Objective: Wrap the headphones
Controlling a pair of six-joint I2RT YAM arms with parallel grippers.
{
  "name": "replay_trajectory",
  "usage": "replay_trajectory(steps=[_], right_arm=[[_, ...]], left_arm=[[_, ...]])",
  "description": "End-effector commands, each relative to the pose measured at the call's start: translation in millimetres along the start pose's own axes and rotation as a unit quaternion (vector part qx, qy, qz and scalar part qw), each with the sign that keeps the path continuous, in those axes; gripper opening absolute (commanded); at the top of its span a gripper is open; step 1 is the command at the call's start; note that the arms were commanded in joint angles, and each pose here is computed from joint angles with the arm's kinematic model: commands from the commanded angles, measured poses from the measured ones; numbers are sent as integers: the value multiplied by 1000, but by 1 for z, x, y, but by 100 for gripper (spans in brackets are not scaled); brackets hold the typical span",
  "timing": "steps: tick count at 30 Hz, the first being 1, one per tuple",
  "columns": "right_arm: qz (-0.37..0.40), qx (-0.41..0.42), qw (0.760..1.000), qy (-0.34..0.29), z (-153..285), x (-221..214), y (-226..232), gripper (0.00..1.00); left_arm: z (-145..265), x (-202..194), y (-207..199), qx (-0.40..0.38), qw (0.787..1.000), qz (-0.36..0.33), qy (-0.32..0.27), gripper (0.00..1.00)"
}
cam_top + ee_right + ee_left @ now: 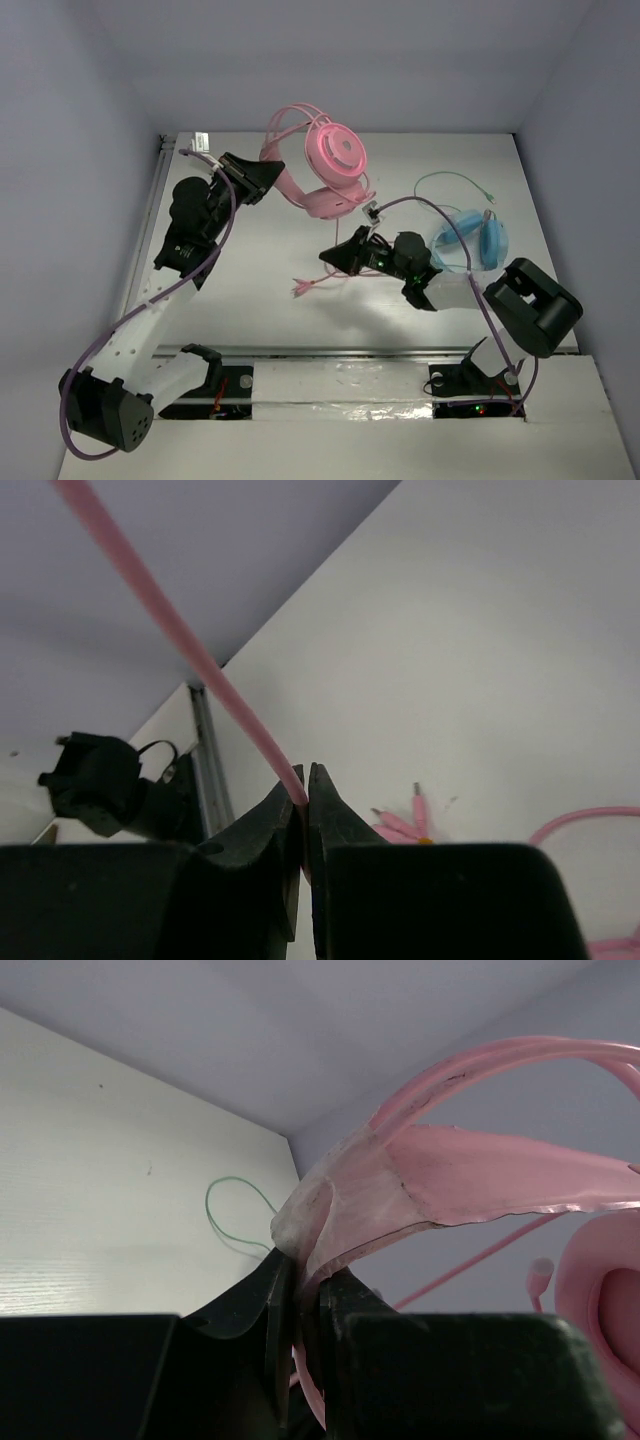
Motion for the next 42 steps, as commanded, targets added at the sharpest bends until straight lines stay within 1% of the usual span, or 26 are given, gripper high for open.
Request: replay_trajectory(steps=[1, 5, 6, 8, 10, 11, 12, 13, 15, 17, 18, 21, 25, 26, 30, 32, 33, 34, 35, 36, 37, 38, 39, 40, 41, 42], right_arm=[[4, 67, 998, 6, -6, -2, 35, 8], [-10, 133, 990, 39, -4, -21, 61, 9], [-11, 145, 988, 44, -4, -24, 66, 9], [-19, 158, 985, 62, -4, -35, 77, 10], [-23, 168, 983, 68, -1, -41, 87, 11], [-34, 173, 981, 76, 0, -48, 93, 12], [-37, 181, 980, 73, 1, -49, 99, 14], [-47, 186, 979, 74, 3, -51, 104, 19], [-61, 187, 978, 72, 4, -54, 109, 21], [-92, 199, 972, 87, 7, -60, 114, 24], [-96, 222, 967, 85, 9, -61, 121, 24], [-129, 254, 953, 101, 18, -69, 129, 26], [-155, 281, 938, 130, 26, -74, 140, 26], [-164, 284, 934, 141, 28, -74, 142, 26], [-172, 297, 922, 180, 36, -72, 159, 30], [-170, 318, 915, 183, 40, -61, 172, 31], [-171, 324, 910, 194, 43, -60, 176, 31], [-173, 331, 906, 200, 45, -57, 181, 30], [-175, 347, 896, 214, 49, -51, 190, 29], [-180, 348, 892, 224, 50, -50, 193, 26], [-186, 348, 889, 235, 50, -48, 196, 16], [-191, 342, 886, 249, 49, -46, 199, 11], [-195, 321, 882, 287, 43, -43, 204, 5], [-190, 307, 883, 300, 40, -41, 207, 0], [-144, 297, 894, 302, 35, -40, 205, 0], [-145, 225, 907, 326, 30, -31, 211, 0]], left_arm=[[-4, 29, -15, -29, 993, 45, -107, 0], [-11, 28, 0, 10, 988, 60, -141, 0], [-12, 25, 4, 14, 988, 64, -138, 0], [-13, 30, 8, 34, 984, 63, -166, 0], [-13, 29, 13, 53, 982, 61, -172, 0], [-13, 32, 17, 70, 978, 54, -188, 0], [-13, 31, 21, 84, 977, 49, -190, 0], [-13, 30, 23, 92, 976, 49, -193, 0], [-14, 26, 32, 110, 973, 46, -198, 0], [-13, 23, 40, 130, 970, 39, -201, 0], [-12, 19, 49, 156, 966, 29, -203, 0], [-6, 16, 62, 195, 956, 15, -218, 0], [4, 8, 80, 247, 943, -13, -222, 0], [7, 8, 84, 263, 937, -20, -230, 0], [21, 4, 96, 310, 920, -45, -237, 0], [24, -4, 98, 319, 917, -55, -231, 0], [30, -6, 104, 339, 909, -58, -237, 0], [32, -9, 103, 342, 908, -60, -235, 0], [35, -11, 105, 350, 904, -63, -238, 0], [39, -12, 107, 358, 901, -65, -239, 0], [42, -20, 110, 362, 900, -69, -232, 0], [44, -25, 111, 362, 901, -74, -226, 0], [48, -28, 111, 368, 899, -78, -222, 0], [50, -35, 114, 371, 900, -84, -210, 0], [50, -43, 111, 365, 907, -90, -193, 0], [53, -51, 112, 371, 908, -100, -168, 0]])
Point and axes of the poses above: each gripper's point midway between its finger pads, its own z axis back along the fingers, its own y axis along the line the jaws close on, x = y × z, the point moved 9 cm from there along z, back along the fingers, and after that the axes turned 12 degrees about -z, right-handed, at the moved point
